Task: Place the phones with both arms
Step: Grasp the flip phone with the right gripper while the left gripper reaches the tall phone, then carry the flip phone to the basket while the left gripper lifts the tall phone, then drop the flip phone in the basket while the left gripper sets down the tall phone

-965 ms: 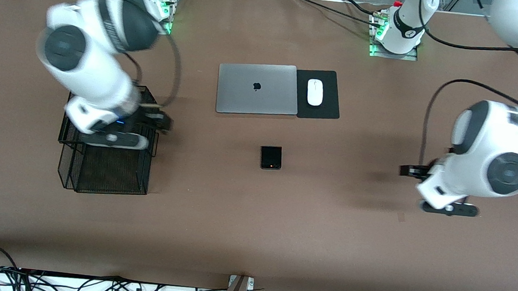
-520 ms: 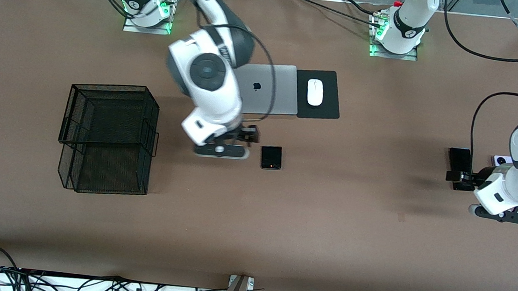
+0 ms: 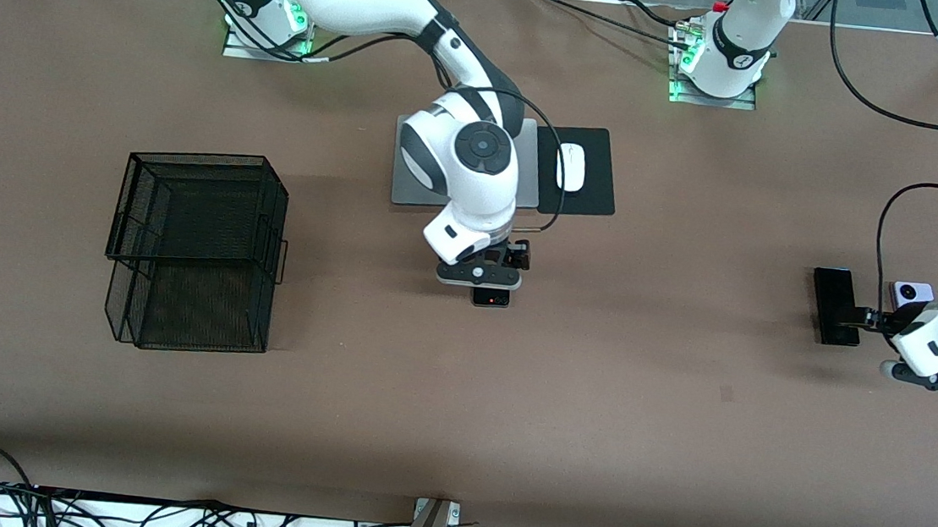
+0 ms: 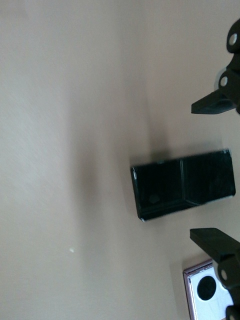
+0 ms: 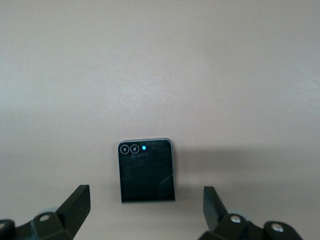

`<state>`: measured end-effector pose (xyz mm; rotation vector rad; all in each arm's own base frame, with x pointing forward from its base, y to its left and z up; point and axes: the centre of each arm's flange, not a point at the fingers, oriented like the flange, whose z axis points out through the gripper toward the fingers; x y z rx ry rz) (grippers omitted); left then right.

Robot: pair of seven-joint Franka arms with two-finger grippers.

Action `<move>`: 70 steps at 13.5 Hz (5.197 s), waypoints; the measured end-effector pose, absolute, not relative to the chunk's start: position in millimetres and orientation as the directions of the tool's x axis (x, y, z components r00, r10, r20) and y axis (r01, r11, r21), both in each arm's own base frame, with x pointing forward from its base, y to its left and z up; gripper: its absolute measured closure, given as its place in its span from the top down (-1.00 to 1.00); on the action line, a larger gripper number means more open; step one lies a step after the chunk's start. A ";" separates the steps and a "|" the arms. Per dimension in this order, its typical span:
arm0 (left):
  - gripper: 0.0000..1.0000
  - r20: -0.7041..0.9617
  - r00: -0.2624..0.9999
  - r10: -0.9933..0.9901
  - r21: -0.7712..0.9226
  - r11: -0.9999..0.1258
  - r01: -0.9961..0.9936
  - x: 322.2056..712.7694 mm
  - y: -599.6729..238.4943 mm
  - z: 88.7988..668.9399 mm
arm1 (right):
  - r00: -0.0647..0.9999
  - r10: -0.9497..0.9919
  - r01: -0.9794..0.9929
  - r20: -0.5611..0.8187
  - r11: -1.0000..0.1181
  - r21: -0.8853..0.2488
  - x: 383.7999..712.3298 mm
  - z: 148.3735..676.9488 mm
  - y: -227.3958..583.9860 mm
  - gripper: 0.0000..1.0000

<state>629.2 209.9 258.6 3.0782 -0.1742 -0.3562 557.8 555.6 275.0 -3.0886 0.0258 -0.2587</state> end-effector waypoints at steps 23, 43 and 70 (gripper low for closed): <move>0.61 -0.264 0.959 -0.106 0.086 -0.993 -0.086 591.1 235.7 162.9 | 0.964 0.026 0.026 0.264 -1.000 0.003 546.7 164.5 568.1 1.00; 0.61 -0.372 0.906 -0.201 0.174 -0.974 -0.144 662.6 14.7 373.3 | 0.998 0.045 0.038 0.052 -0.990 0.133 580.8 441.9 460.6 0.59; 0.61 -0.143 0.989 0.043 0.269 -0.960 0.080 550.9 -505.1 177.6 | 0.980 0.200 0.199 0.008 -0.978 0.062 566.6 331.2 -6.1 1.00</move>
